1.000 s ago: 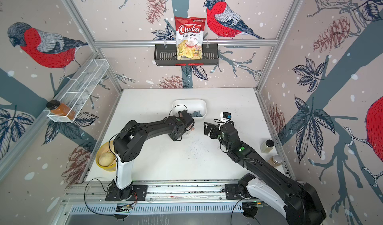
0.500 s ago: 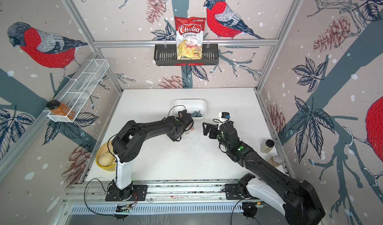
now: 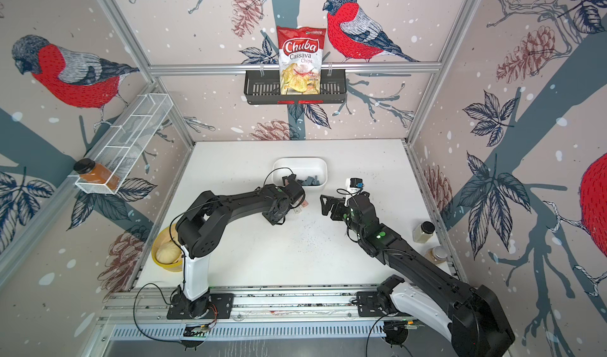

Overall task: Put the eraser in the storage box
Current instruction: Pick up the eraser from the center of the board.

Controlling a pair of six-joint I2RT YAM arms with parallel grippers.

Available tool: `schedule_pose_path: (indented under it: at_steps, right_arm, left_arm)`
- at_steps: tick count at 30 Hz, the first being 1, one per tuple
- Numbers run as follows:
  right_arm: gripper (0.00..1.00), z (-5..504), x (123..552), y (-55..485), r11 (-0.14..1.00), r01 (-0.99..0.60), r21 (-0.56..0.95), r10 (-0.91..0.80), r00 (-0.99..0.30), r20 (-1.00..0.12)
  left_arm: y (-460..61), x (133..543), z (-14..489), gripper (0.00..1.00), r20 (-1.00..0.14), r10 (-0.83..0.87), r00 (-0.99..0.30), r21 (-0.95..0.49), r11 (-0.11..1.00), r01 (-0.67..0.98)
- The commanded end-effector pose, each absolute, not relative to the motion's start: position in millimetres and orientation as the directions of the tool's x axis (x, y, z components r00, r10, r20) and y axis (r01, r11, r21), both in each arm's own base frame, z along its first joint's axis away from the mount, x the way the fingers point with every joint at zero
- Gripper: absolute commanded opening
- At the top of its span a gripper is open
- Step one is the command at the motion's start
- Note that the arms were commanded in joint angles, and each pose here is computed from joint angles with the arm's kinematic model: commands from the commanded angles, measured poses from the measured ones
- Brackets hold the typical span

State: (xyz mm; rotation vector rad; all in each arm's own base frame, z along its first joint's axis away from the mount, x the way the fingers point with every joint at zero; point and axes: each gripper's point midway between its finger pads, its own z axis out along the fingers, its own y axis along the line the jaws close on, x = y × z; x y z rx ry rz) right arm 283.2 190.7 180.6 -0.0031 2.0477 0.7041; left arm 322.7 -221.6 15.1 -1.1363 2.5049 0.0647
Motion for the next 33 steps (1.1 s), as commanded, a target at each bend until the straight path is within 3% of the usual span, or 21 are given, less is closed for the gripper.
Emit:
schedule_pose_path:
  at_steps: [1, 8, 33]
  right_arm:
    - [1.00, 187.7, 284.6, 194.4, 0.825, -0.295, 0.483, 0.271, -0.543, -0.795]
    - [1.00, 188.9, 283.9, 194.5, 0.823, -0.299, 0.483, 0.271, -0.542, -0.796]
    - [1.00, 187.5, 284.7, 193.8, 0.827, -0.294, 0.478, 0.268, -0.541, -0.797]
  left_arm:
    - [-216.6, 305.2, 1.5, 0.38, -0.314, -0.711, -0.629, -0.036, 0.671, -0.741]
    - [-217.3, 305.6, 1.3, 0.38, -0.313, -0.706, -0.635, -0.026, 0.674, -0.738]
    - [-219.7, 304.1, 27.0, 0.22, -0.374, -0.647, -0.664, -0.059, 0.731, -0.679]
